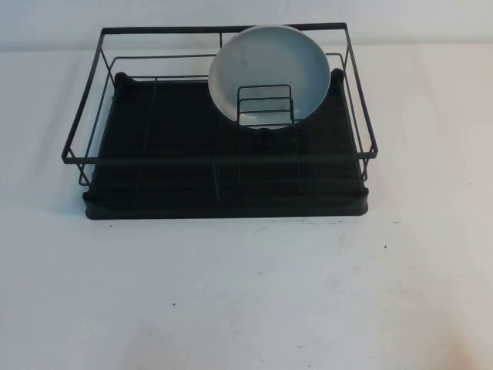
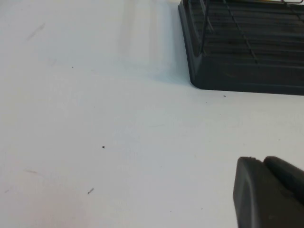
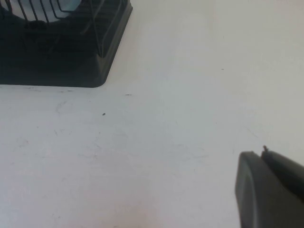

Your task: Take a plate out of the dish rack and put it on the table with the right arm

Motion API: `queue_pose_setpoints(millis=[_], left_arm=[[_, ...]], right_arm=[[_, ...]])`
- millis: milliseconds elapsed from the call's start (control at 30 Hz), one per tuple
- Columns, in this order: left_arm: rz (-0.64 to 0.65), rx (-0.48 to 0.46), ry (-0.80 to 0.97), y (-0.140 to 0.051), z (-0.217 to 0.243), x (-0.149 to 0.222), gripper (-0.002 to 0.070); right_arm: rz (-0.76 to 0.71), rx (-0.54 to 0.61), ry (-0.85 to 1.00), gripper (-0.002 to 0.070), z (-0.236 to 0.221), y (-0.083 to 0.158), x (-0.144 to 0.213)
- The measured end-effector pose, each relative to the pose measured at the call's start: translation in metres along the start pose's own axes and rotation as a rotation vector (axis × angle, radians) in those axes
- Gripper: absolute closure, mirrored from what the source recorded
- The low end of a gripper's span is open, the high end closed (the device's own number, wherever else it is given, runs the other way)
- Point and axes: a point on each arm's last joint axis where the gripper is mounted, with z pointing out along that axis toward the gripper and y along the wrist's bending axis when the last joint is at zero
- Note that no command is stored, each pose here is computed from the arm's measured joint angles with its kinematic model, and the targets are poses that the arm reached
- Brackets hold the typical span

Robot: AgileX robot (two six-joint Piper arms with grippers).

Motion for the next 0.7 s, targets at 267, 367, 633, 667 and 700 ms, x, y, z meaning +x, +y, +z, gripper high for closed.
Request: queue_pose_setpoints(millis=[267,367,633,667,700], left_arm=[[0.000,0.000,0.000,0.0000,0.0000,0.0000,0.0679],[0.000,0.000,0.000,0.0000,0.0000,0.0000,0.0679],[0.000,0.000,0.000,0.0000,0.0000,0.0000,0.0679],[0.000,0.000,0.000,0.0000,0.0000,0.0000,0.0679],[0.000,0.000,0.000,0.0000,0.0000,0.0000,0.0679]], right_arm=[[0.003,-0.001,0.000,0.0694,0.0000,0.0001,0.0000],[0.005,-0.002,-0.001,0.0694,0.0000,0.0002,0.0000],[0.013,-0.005,-0.001,0.0694,0.0000,0.0004,-0.0001],[0.015,-0.005,-0.002,0.0694,0.0000,0.0005,-0.0002],[0.015,-0.005,-0.002,0.0694,0.0000,0.0005,-0.0002]])
